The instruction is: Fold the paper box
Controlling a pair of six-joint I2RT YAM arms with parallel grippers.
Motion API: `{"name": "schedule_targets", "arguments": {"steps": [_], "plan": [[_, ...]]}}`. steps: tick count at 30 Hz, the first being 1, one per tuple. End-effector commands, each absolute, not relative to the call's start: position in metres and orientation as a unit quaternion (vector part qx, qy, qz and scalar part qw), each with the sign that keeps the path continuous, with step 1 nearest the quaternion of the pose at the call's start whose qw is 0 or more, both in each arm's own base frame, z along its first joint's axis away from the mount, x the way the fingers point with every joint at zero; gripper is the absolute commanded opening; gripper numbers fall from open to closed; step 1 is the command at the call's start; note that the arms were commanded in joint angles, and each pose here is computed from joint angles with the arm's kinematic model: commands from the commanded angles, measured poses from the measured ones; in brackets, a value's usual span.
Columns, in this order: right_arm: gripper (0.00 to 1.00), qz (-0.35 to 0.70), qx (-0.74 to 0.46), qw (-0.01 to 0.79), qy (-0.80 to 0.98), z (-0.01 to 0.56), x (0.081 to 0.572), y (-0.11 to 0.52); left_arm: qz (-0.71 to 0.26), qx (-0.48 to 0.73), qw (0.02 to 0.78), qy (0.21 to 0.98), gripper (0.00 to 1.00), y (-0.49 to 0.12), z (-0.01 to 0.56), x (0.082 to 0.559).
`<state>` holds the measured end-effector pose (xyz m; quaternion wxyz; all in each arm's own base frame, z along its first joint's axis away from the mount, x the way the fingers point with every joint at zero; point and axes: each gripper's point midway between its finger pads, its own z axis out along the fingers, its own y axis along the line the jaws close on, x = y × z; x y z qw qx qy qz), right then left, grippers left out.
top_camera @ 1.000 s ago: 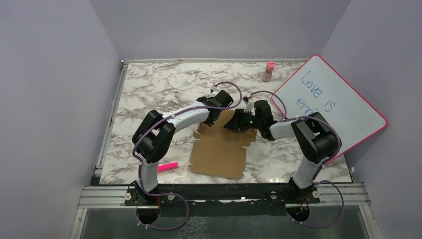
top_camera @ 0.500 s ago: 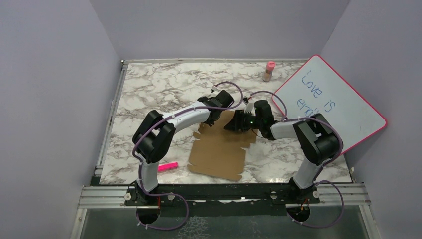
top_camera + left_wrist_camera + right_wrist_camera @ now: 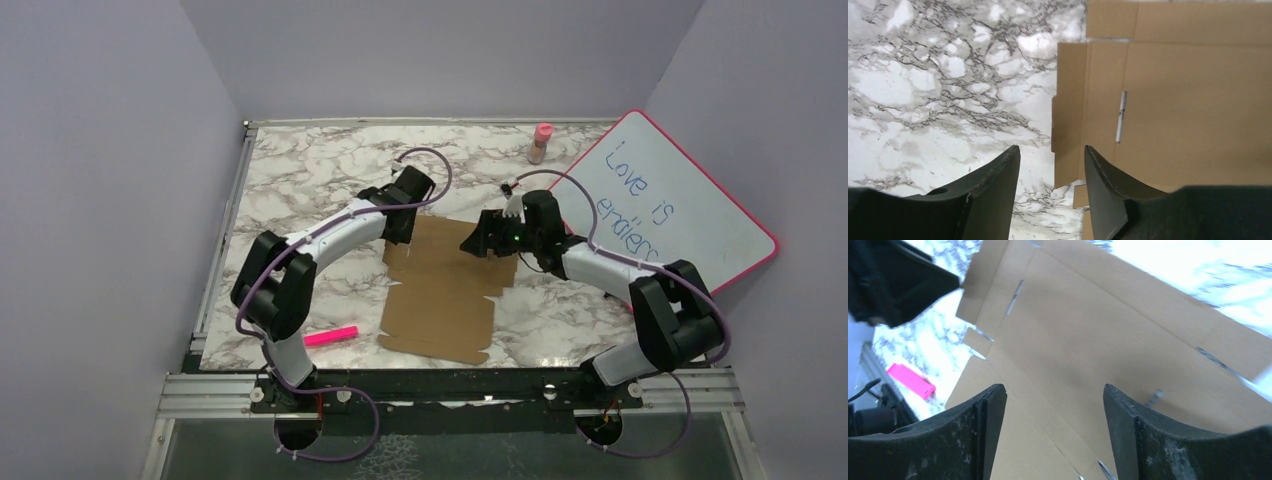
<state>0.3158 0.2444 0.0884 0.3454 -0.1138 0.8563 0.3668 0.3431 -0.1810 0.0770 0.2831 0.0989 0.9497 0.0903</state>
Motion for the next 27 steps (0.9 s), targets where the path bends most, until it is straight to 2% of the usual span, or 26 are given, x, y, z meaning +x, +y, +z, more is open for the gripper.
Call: {"name": "schedule_targets", "arguments": {"steps": [1,8,14,27], "plan": [[0.78,0.286,-0.07,0.362,0.885,0.083,0.32,0.201,-0.013,0.084,0.329,0.94,0.55,-0.193,0.12,0.359],[0.81,0.221,0.0,0.359,0.907,0.072,0.313,0.152,-0.157,0.114,0.319,0.927,0.64,-0.244,0.12,0.355],[0.8,0.238,0.052,0.322,0.915,0.05,0.302,0.131,-0.257,0.127,0.287,0.914,0.67,-0.279,0.098,0.342],[0.53,0.287,0.047,0.27,0.918,0.026,0.293,0.145,-0.313,0.117,0.226,0.915,0.68,-0.298,0.045,0.324]]}}
